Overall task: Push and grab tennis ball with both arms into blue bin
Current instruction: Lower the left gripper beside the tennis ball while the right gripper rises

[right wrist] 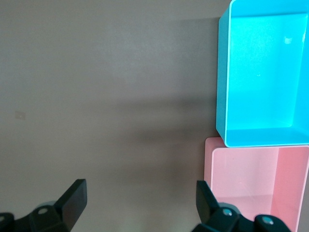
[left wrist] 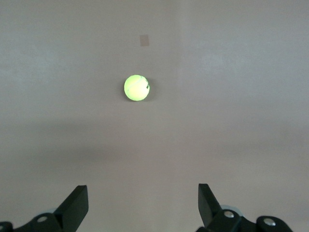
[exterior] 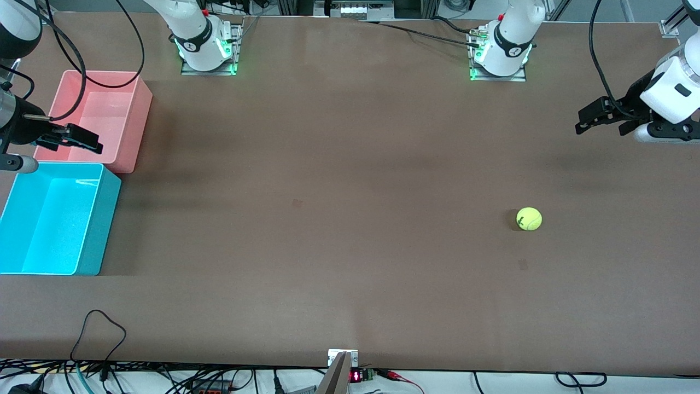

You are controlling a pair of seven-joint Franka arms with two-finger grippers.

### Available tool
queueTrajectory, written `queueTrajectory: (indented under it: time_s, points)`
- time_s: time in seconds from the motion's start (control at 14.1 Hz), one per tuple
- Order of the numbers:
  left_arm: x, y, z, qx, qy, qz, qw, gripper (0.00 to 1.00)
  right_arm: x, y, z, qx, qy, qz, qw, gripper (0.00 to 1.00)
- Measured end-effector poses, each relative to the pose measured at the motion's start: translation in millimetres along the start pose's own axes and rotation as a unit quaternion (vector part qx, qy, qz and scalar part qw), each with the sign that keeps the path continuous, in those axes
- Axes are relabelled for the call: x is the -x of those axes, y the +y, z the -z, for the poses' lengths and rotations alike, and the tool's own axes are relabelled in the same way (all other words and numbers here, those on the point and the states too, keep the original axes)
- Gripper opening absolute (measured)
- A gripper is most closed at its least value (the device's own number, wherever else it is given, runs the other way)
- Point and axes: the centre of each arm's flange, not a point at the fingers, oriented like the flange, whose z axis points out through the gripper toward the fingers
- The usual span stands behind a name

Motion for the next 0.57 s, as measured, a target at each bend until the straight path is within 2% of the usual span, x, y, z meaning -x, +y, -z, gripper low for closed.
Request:
queueTrajectory:
  time_s: [0.28,0.43,0.5,0.57]
  points:
    - [-1.0,0.5,-3.7,0.000,-0.004,0.000,1.000,1.00,-2.0,-0.2,1.7,0.000,0.009,0.000,1.000,1.00]
    - [-8.9,-2.8,-22.4,0.000,-0.019,0.003,1.000,1.00,-2.3,-0.3,1.9,0.000,0.011,0.000,1.000,1.00]
    - [-16.8,-7.1,-37.0,-0.001,-0.028,0.000,1.000,0.94,-2.3,-0.4,1.9,0.000,0.011,0.000,1.000,1.00]
    - [-25.3,-13.5,-54.5,-0.010,-0.039,-0.012,0.999,0.94,-2.4,-0.4,1.8,0.000,0.011,0.000,1.000,1.00]
